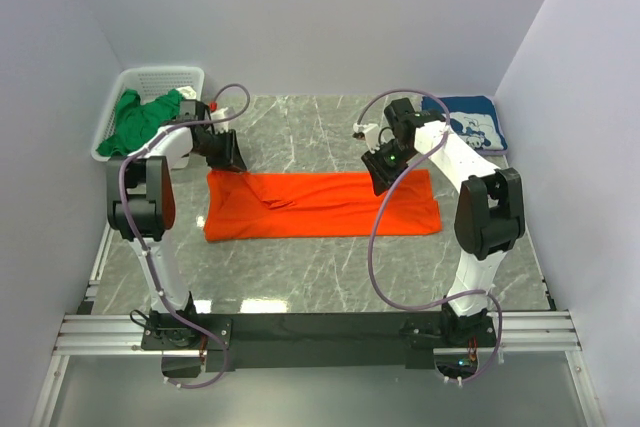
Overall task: Fold and stack the t-shirts
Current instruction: Fold the tshirt
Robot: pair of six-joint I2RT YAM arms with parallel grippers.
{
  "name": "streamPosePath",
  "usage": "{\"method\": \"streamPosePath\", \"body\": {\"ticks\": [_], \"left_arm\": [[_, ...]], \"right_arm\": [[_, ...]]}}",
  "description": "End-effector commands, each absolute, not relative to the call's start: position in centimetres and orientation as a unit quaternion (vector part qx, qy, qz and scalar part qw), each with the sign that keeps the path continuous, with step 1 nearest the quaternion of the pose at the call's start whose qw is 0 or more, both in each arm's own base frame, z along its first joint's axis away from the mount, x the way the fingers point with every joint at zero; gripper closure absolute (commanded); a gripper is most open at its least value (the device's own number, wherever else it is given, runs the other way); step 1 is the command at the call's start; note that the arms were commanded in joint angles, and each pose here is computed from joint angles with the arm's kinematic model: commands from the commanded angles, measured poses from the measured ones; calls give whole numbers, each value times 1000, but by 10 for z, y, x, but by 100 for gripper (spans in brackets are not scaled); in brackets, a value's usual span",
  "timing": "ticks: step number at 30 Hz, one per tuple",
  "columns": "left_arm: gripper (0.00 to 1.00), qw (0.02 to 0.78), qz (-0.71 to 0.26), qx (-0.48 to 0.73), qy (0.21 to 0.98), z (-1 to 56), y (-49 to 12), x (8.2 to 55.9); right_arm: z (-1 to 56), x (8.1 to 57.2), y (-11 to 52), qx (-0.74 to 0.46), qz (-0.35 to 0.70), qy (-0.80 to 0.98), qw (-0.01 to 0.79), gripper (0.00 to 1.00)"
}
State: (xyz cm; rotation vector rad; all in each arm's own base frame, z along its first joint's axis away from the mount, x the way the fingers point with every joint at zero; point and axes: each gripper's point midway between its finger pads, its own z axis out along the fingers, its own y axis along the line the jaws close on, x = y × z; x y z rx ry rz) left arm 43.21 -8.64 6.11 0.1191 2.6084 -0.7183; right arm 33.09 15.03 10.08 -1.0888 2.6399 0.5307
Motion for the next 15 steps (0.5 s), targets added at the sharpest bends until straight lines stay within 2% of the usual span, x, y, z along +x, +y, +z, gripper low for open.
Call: {"method": "streamPosePath", "body": {"ticks": [1,6,12,15], "left_arm": [[65,235,-255,18,938,66,-86,448],[68,219,-252,22,942,56,-97,446],[63,218,-234,26,947,53,-96,445],[71,211,-240,31,947,53,-101,442]], "right_arm": [[107,345,156,-368,186,900,143,64],[105,344,150,-372,173,900,146,64],[103,341,150,-377,175,899,141,64],[106,343,155,-376,183,896,147,64]]}}
